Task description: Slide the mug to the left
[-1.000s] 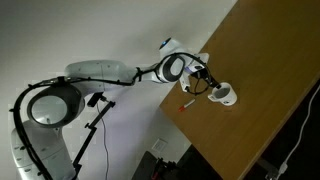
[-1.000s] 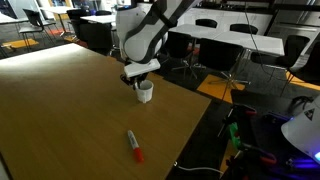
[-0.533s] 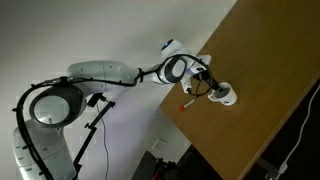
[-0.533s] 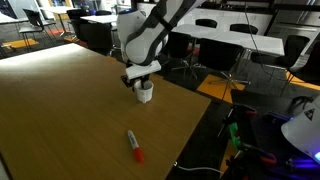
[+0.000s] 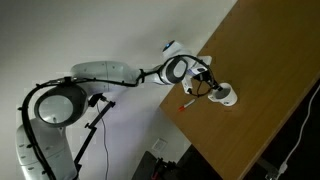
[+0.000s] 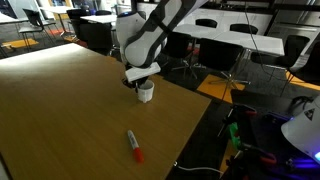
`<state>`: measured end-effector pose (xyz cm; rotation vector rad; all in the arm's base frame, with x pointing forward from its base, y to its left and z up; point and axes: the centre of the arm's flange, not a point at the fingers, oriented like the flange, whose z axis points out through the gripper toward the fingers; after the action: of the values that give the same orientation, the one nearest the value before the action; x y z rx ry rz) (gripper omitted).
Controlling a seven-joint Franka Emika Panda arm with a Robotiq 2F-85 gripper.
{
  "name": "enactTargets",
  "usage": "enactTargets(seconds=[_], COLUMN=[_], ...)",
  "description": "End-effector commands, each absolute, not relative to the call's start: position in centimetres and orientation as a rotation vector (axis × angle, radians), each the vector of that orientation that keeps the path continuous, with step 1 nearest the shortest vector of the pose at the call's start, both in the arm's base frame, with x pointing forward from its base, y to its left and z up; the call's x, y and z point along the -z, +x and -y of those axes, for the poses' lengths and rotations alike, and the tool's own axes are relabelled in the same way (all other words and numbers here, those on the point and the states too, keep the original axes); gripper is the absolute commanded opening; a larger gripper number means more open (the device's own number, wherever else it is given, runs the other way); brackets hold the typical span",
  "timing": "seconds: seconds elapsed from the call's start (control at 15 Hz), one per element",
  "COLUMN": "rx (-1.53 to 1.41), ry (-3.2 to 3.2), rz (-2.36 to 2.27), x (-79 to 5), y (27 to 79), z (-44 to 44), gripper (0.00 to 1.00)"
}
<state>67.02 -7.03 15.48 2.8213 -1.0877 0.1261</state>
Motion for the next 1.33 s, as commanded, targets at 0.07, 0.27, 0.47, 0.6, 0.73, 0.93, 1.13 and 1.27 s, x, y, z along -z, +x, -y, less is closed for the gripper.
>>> enactTargets(seconds=[0.07, 0.27, 0.47, 0.6, 0.73, 0.93, 1.13, 1.27], rx=[-0.122, -0.127, -0.128, -0.134, -0.144, -0.167, -0.186, -0.199], ry=[2.904, 2.954, 2.984, 2.998, 3.007, 3.015, 3.016, 3.016], rz=[0.935, 0.807, 0.698, 0.638, 0.568, 0.483, 0.403, 0.359], x=[-15.7, -15.7, -15.5, -15.4, -15.3, -15.2, -15.1, -15.0], y=[68.2, 68.7, 69.5, 70.0, 70.5, 71.3, 72.2, 72.8], z=[6.1, 4.8, 3.1, 2.0, 0.7, -1.5, -4.1, -6.0], gripper=[0.03, 0.03, 0.03, 0.03, 0.03, 0.03, 0.03, 0.03])
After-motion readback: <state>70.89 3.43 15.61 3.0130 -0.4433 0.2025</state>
